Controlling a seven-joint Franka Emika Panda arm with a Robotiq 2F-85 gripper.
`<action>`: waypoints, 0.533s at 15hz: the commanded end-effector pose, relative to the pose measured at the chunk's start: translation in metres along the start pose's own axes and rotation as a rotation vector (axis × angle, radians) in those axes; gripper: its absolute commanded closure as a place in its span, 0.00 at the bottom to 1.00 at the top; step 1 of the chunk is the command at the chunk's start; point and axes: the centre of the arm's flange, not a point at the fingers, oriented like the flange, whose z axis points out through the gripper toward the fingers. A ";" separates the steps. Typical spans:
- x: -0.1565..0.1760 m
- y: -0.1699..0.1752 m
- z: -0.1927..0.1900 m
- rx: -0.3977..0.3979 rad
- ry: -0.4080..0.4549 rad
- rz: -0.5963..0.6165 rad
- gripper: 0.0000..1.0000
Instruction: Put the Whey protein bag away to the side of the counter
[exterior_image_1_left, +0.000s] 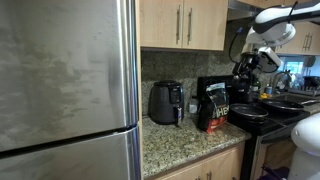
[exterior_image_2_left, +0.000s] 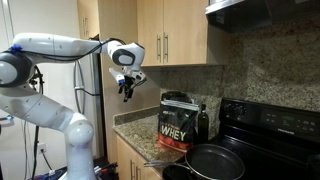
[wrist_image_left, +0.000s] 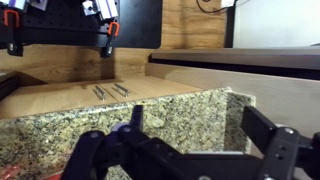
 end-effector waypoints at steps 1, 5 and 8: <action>-0.006 0.058 -0.078 0.195 0.011 -0.052 0.00; -0.029 0.077 -0.090 0.261 0.074 -0.071 0.00; -0.020 0.073 -0.105 0.305 0.056 -0.013 0.00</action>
